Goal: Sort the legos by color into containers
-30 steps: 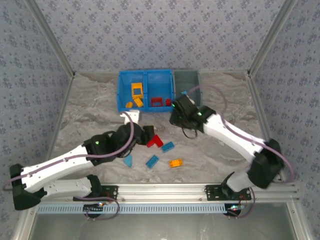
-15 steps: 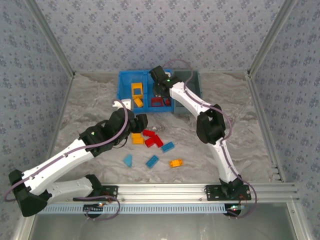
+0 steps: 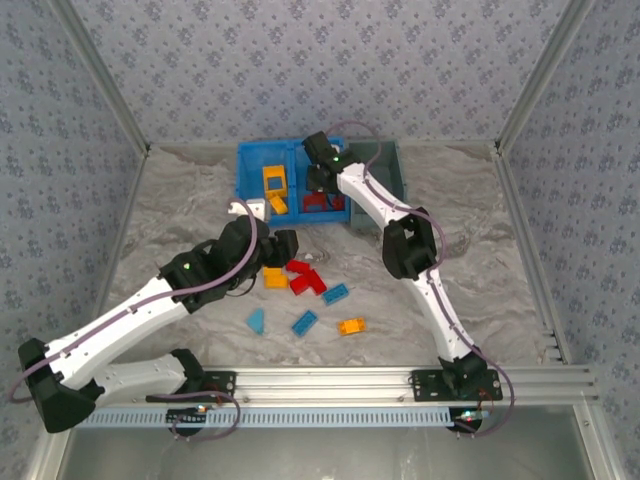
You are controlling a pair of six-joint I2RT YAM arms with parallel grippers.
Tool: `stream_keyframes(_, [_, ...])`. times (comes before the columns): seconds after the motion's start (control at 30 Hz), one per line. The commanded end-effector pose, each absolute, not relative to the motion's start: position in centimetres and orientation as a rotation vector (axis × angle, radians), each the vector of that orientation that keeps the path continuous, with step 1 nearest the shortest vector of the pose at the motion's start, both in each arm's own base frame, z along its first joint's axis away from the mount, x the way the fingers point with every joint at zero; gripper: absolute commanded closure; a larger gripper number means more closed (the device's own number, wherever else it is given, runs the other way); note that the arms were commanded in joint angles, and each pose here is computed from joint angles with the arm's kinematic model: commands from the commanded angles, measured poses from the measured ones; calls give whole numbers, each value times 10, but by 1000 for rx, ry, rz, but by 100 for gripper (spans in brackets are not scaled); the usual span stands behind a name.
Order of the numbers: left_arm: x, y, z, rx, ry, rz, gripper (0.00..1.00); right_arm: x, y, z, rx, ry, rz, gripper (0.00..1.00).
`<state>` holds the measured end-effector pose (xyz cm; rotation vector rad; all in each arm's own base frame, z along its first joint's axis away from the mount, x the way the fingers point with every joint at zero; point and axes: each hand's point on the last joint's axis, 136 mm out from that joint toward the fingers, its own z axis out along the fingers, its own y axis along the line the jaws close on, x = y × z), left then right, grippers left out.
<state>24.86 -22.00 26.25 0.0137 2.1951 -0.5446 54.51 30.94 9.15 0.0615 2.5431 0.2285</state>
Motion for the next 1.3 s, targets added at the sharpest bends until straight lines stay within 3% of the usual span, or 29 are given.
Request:
stream_keyframes(0.0, [253, -226, 271, 21, 2169, -569, 36, 545, 317, 111, 33, 2519, 259, 51])
stream_keyframes(0.3, [249, -213, 260, -10, 2202, -508, 36, 514, 322, 222, 15, 2329, 250, 57])
stream_keyframes(0.5, [235, -187, 238, -53, 2329, -412, 36, 448, 303, 277, -42, 2187, 281, 57])
stream_keyframes(0.9, [182, -141, 179, -148, 2560, -327, 37, 267, 271, 206, -362, 2264, 285, 52])
stream_keyframes(1.27, [194, -143, 138, -288, 2646, -327, 37, 193, 279, 182, -528, 2194, 375, 50])
